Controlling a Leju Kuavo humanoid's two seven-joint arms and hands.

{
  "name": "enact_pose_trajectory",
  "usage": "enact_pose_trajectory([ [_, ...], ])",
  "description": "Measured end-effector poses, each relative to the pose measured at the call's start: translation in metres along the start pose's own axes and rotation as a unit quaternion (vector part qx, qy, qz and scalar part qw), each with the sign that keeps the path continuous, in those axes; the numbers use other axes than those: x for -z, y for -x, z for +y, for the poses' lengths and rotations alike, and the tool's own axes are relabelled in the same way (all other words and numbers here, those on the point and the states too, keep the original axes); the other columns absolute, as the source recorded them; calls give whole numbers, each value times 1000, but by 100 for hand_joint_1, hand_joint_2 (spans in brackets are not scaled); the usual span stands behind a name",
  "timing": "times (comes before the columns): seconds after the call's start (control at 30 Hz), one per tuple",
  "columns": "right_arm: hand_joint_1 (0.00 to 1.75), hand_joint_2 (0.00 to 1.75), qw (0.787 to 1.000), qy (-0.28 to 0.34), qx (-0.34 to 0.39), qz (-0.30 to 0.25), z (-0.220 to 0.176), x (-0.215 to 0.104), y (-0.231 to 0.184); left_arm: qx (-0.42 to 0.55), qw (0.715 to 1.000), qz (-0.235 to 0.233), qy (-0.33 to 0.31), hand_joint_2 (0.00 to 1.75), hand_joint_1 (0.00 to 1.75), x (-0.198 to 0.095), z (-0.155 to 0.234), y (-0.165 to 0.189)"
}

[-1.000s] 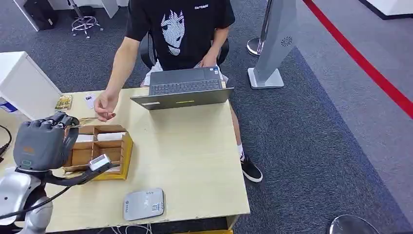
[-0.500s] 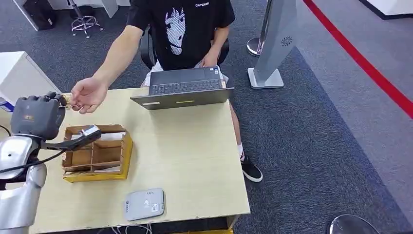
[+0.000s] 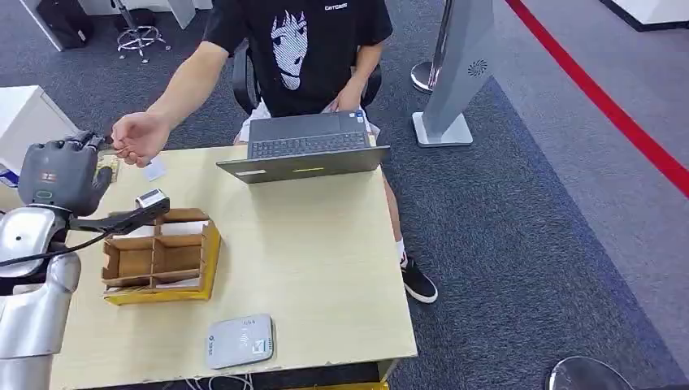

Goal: Pass the card to the sensor for recognition and then transmit it.

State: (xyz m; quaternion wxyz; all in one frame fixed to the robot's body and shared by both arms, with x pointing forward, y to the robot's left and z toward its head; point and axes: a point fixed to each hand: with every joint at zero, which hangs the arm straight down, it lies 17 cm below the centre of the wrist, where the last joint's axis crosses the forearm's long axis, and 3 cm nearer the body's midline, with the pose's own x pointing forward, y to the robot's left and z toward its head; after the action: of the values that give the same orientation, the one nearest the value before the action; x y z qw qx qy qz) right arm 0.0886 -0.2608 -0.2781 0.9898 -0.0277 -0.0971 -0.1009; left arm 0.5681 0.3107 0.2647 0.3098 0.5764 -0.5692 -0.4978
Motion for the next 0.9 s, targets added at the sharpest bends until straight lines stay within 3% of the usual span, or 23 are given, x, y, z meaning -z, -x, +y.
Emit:
enact_pose_trajectory([
  [0.47,0,175,1000,1,4,-3,-1,0,-1,-12,999,-11,-41,175,0,-4,23,-18],
  [0.6,0,175,1000,7,18,-7,-4,0,-3,-63,992,-10,-108,175,0,-13,58,-33],
  [0.73,0,175,998,24,50,-2,-9,1,-1,-138,972,1,-188,175,0,-43,107,-44],
  [0.9,0,175,994,44,99,2,-9,1,2,-187,949,18,-253,175,0,-77,145,-28],
])
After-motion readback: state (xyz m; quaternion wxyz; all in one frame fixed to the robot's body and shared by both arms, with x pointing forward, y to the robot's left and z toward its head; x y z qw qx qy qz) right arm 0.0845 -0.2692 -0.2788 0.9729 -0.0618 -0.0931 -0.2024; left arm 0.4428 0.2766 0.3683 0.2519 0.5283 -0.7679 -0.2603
